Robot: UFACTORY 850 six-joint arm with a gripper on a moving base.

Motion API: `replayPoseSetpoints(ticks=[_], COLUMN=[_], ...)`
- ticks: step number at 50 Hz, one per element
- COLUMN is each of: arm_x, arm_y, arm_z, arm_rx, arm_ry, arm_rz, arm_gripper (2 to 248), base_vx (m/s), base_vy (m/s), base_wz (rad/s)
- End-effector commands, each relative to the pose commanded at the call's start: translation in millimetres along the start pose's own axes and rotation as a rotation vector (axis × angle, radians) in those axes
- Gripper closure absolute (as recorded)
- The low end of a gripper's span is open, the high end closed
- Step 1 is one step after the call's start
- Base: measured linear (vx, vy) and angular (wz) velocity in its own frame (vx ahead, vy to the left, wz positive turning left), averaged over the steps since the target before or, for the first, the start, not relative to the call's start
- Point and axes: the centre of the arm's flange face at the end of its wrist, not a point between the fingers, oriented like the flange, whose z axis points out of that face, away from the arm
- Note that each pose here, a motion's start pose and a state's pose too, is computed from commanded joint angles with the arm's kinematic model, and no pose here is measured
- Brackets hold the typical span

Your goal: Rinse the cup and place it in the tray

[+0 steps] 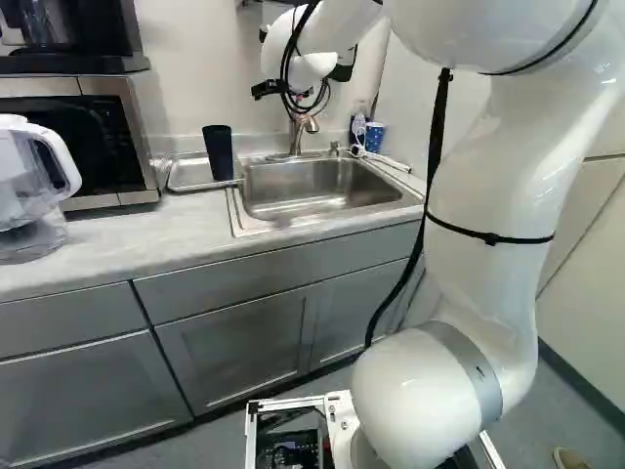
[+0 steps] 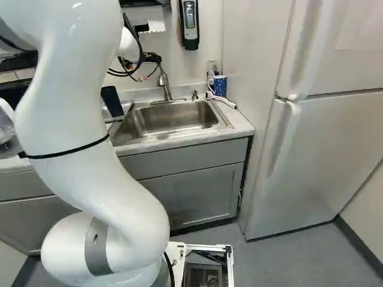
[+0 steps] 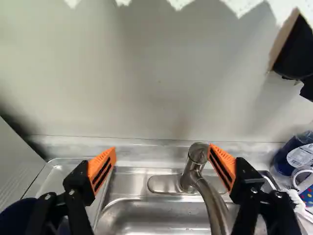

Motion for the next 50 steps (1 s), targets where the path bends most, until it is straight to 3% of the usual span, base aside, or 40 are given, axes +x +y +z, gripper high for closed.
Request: replayPoseSetpoints(ticks=[21,50], arm_x=[0.8,-6.0], arm_y=[-2.2,-28.2], arm_z=[-1,-31], arm_rx=[0.002,0.044], arm_ry=[0.012,0.013], arm_rz=[-0.001,-0.015], arm_gripper=[3,3], base_vx=[0.0,0.0], base_vy=[0.0,0.0], base_wz=[0.0,0.0])
